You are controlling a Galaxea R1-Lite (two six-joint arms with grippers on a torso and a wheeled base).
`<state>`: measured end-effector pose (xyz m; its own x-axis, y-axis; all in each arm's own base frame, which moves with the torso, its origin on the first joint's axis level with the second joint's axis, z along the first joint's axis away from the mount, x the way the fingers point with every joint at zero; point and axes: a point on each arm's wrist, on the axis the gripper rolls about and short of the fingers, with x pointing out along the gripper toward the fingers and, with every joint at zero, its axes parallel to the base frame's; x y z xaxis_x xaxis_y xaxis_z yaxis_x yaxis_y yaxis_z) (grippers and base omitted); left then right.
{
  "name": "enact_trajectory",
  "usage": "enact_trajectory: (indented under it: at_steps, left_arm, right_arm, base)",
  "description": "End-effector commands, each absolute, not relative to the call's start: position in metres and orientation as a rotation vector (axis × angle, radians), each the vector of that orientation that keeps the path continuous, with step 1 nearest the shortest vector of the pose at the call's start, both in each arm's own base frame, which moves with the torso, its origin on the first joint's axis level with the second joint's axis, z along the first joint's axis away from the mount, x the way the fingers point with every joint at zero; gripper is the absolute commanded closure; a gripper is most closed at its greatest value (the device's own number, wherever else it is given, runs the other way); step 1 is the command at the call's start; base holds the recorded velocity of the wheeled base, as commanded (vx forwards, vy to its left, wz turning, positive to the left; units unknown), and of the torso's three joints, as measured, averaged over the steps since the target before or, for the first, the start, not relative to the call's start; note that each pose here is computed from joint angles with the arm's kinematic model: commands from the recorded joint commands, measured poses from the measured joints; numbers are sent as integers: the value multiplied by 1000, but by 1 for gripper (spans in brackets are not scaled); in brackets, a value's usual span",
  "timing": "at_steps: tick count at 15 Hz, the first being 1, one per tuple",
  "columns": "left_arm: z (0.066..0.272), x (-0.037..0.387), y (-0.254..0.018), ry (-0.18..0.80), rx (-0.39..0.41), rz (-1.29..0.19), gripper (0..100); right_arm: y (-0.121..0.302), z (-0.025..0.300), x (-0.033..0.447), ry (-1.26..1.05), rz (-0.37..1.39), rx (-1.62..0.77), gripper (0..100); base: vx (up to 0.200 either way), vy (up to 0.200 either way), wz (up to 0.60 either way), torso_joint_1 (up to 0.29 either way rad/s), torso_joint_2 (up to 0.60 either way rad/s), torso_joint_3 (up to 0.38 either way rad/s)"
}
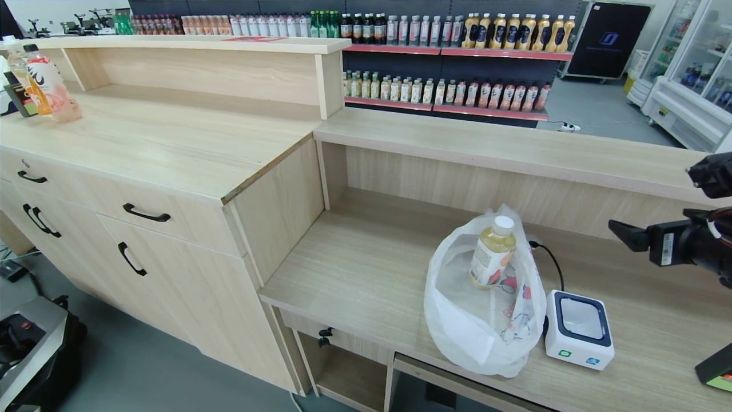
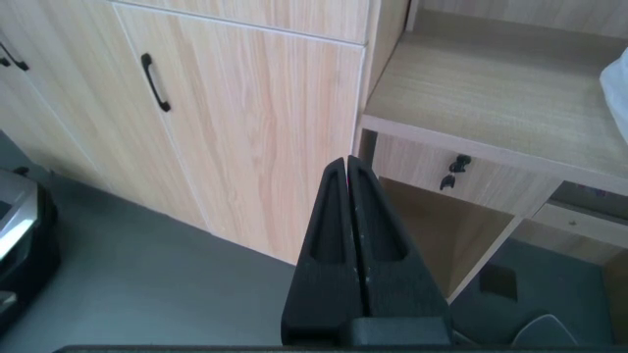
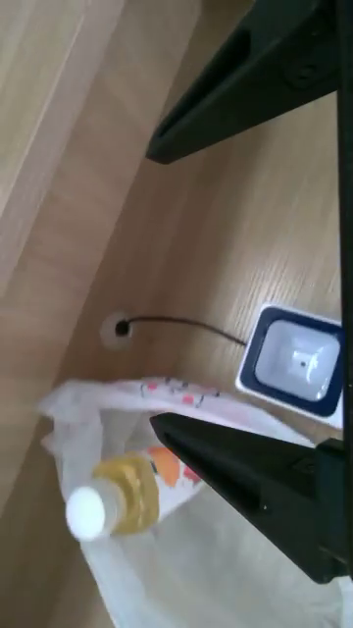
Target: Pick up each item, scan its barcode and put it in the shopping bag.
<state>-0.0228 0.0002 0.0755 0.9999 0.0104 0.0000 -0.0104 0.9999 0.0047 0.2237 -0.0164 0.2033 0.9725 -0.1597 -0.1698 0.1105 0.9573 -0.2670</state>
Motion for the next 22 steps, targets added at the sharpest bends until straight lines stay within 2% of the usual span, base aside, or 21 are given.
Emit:
enact_trajectory:
  at_steps: [1,7,11,14,15,16,17,19,22]
  left_arm:
    - [75,-23,0,0,5,11,100]
    - [75,-23,0,0,5,11,100]
    - [75,-23,0,0,5,11,100]
    - [75,-23,0,0,5,11,100]
    - [75,-23,0,0,5,11,100]
    - [75,-23,0,0,5,11,100]
    - [75,-23,0,0,5,11,100]
    - [75,-23,0,0,5,11,100]
    - [75,-23,0,0,5,11,100]
  right_arm:
    - [-20,210,213,178,-237,-226,0]
    - [-50,171,209,549,-570,-215,0]
    - [-64,149,228,663,-583,-224,0]
    - [-76,133,246,730,-534,-278,0]
    - [-92,127,256,739,-421,-352,0]
    - [-97,125,257,746,-385,-380,0]
    - [-114,121,254,748,-229,-491,0]
    - [-131,120,251,733,-110,-609,0]
    - [-141,114,255,714,-43,-613,0]
  base:
    - [0,0,-600,2,2,2]
    - [0,0,-500,1,0,0]
    - [0,0,0,0,0,0]
    - [0,0,0,0,0,0]
    - [0,0,0,0,0,0]
    - [0,0,0,0,0,0]
    - [0,0,0,0,0,0]
    - [0,0,0,0,0,0]
    - [0,0,0,0,0,0]
